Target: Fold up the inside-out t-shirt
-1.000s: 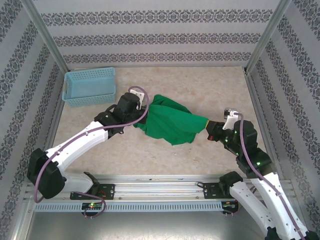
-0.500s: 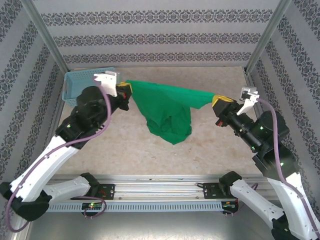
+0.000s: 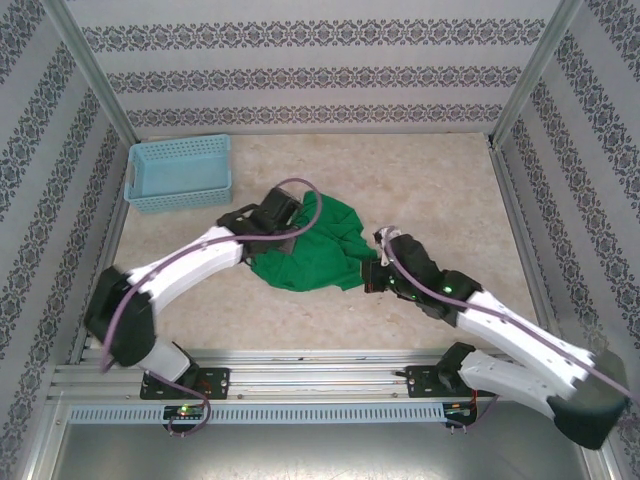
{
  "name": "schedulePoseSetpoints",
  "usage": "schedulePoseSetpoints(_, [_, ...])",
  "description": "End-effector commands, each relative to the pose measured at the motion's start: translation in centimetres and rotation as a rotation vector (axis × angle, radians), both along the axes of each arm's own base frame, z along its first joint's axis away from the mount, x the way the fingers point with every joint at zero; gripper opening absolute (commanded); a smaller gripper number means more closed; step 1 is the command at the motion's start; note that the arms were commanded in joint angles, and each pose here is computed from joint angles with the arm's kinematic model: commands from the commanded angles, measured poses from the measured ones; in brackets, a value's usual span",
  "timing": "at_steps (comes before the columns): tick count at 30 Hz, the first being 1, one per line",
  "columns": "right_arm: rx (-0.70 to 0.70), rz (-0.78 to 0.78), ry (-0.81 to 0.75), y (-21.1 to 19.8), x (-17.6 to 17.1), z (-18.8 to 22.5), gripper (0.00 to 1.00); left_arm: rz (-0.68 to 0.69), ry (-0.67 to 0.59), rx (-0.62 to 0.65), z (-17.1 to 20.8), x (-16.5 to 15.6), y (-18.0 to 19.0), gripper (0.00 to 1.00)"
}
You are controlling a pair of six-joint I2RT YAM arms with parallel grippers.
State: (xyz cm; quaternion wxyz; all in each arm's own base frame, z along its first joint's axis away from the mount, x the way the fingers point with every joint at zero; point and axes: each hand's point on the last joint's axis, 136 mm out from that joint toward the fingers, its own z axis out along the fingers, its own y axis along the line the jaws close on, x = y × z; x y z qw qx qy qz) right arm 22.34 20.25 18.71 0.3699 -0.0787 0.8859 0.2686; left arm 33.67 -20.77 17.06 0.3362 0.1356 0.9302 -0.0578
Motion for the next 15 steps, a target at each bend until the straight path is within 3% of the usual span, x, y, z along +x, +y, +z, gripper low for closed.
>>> schedulePoseSetpoints(1, [0.178,0.000,-0.267,0.0,0.1,7.5,0.00,-0.021,-0.226,-0.192,7.8,1.0,-1.6,0.00])
schedulePoseSetpoints(4, [0.143,-0.078,-0.203,-0.9,1.0,4.1,0.00,0.022,-0.181,-0.133,6.0,1.5,-1.1,0.00])
schedulePoseSetpoints(9, [-0.033,-0.088,0.087,1.5,2.0,-4.8,0.00,0.042,-0.112,-0.086,4.0,1.9,-1.1,0.00])
schedulePoseSetpoints(12, [-0.071,-0.075,0.093,2.5,2.5,-5.0,0.00,0.072,-0.123,-0.064,4.1,2.0,-0.5,0.00])
schedulePoseSetpoints(15, [-0.003,0.017,0.005,4.7,2.3,-1.7,0.00,0.128,-0.122,-0.004,3.6,2.3,1.1,0.00])
